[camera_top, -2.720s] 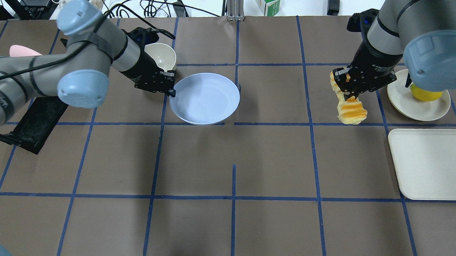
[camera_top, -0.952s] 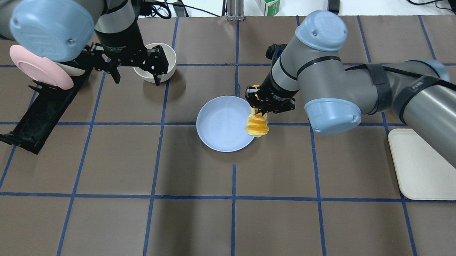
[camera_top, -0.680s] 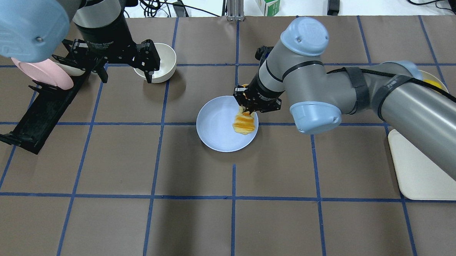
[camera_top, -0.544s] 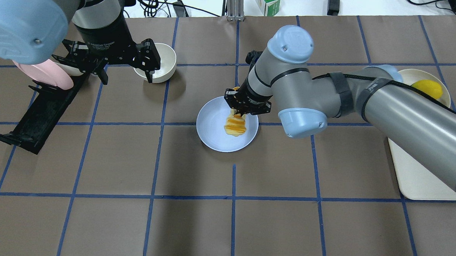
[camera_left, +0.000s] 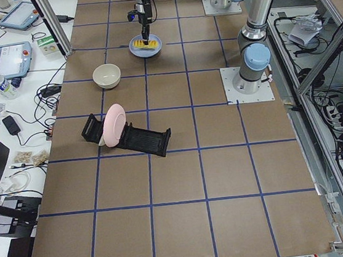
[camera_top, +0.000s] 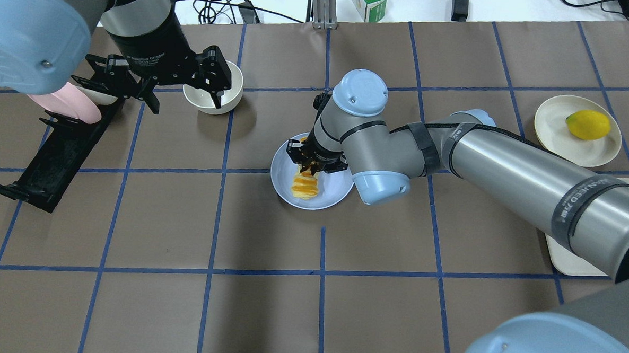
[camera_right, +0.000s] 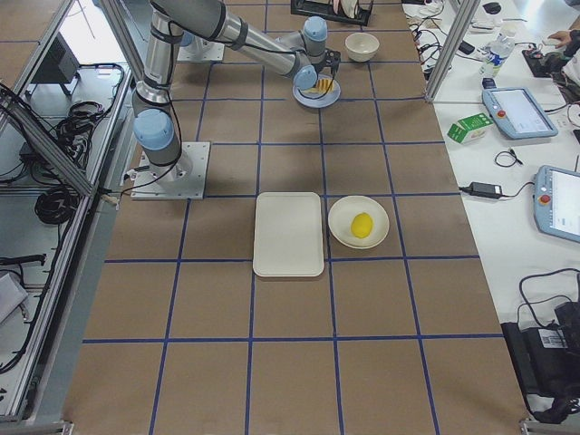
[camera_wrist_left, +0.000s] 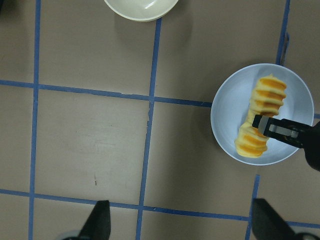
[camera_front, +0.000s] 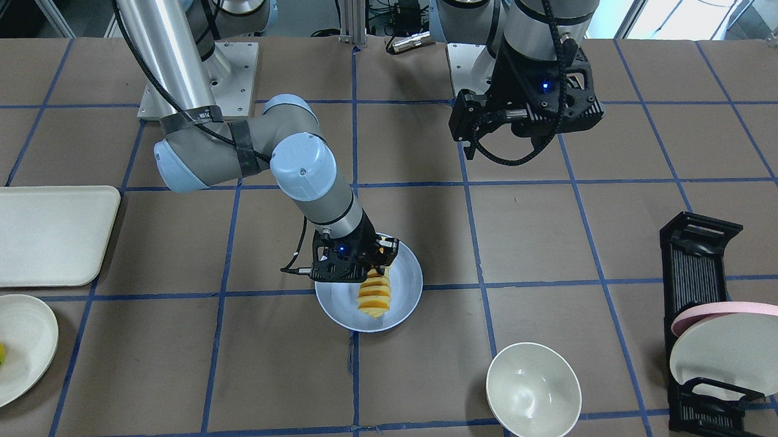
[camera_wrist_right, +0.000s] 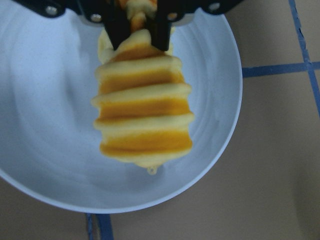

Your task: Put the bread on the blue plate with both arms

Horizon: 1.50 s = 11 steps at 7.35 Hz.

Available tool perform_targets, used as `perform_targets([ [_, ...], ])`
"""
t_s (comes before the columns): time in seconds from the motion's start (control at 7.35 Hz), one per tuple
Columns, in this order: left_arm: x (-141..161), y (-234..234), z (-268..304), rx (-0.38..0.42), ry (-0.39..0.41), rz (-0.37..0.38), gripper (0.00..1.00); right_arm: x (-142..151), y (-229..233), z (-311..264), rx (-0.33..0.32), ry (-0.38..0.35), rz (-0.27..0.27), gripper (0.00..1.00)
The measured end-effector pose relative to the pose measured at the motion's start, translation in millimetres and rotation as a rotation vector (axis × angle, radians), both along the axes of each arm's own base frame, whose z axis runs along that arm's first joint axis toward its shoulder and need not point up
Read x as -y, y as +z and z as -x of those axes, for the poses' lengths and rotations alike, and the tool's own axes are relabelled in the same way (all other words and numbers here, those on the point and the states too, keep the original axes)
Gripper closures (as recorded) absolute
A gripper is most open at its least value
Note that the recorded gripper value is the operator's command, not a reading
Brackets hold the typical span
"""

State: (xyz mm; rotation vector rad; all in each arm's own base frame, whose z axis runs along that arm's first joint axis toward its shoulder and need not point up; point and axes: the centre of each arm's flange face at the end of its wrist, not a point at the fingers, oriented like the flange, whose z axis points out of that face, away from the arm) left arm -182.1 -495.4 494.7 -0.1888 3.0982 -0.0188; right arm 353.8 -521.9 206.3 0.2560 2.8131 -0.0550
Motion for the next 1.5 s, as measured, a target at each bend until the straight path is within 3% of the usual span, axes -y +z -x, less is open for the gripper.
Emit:
perform_targets([
  [0.41, 1, 0, 4, -0.019, 0.002, -0.001, 0.0, 4, 22, 4, 0.005, -0.013, 0.034, 0.0],
  [0.82, 6, -1, 9, -0.054, -0.002, -0.001, 0.0, 19, 92, 67, -0.022, 0.003, 0.051, 0.0],
  [1.09, 5, 2, 11, -0.061, -0.005, 0.007, 0.0, 21, 151, 144, -0.104, 0.046, 0.078, 0.0],
  [1.36, 2, 7, 11, -0.064, -0.009, 0.018, 0.0, 16, 217, 208, -0.28, 0.092, 0.1, 0.0],
  [1.5, 2, 8, 12, -0.065, -0.012, 0.021, 0.0, 18, 246, 217, -0.303, 0.102, 0.093, 0.0],
])
